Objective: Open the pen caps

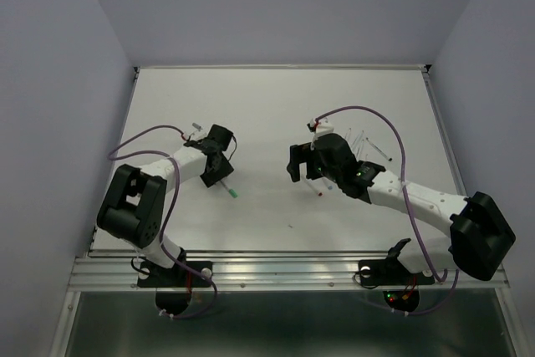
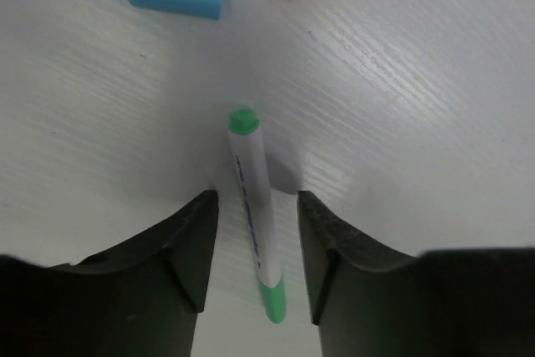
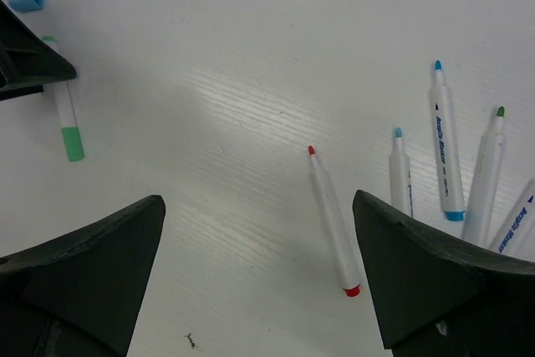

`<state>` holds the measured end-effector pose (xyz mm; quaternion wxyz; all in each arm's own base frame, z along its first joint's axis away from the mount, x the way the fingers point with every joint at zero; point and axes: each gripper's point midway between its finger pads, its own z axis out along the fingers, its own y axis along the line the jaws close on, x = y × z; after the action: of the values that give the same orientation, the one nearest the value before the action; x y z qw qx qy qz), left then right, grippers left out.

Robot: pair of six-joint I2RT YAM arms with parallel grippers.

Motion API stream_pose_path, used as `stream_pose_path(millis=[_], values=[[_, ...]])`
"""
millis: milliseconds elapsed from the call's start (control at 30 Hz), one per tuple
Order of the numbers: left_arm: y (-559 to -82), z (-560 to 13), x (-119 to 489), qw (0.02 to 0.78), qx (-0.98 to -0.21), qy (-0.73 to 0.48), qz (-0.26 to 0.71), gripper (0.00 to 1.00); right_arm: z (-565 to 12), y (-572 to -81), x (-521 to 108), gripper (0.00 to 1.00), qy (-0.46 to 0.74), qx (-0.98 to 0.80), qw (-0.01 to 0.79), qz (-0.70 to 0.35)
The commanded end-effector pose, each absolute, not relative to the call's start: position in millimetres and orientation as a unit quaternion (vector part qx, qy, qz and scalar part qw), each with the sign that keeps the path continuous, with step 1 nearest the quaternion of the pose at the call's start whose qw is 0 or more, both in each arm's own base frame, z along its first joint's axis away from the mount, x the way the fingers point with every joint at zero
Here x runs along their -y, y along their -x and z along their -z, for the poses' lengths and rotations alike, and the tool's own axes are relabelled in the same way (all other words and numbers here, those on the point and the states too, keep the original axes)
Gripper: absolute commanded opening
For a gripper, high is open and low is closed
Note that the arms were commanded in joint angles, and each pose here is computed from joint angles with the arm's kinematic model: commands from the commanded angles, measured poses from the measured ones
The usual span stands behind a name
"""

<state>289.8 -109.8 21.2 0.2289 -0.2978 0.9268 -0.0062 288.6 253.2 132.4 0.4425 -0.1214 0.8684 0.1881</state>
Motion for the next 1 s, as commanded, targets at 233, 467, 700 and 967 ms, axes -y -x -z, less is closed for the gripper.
stream_pose_path(millis=[233,467,700,967], values=[[-301,-19,131,0.229,-0.939,0.257,0.006,0.18,-139,-294,-242,1.00,0.115,-0.860,0.469,-0.164],[-321,-46,162,0.273,-0.946,0.161,0.070,0.00,-146,-289,-243,1.00,0.122,-0.854,0.473,-0.177],[-326,-158,245,0.401,-0.857,-0.086,0.312,0.00,-162,-275,-258,1.00,0.141,-0.839,0.464,-0.245],[-266,-246,269,0.487,-0.711,-0.234,0.450,0.00,-202,-250,-286,1.00,0.197,-0.776,0.471,-0.370]])
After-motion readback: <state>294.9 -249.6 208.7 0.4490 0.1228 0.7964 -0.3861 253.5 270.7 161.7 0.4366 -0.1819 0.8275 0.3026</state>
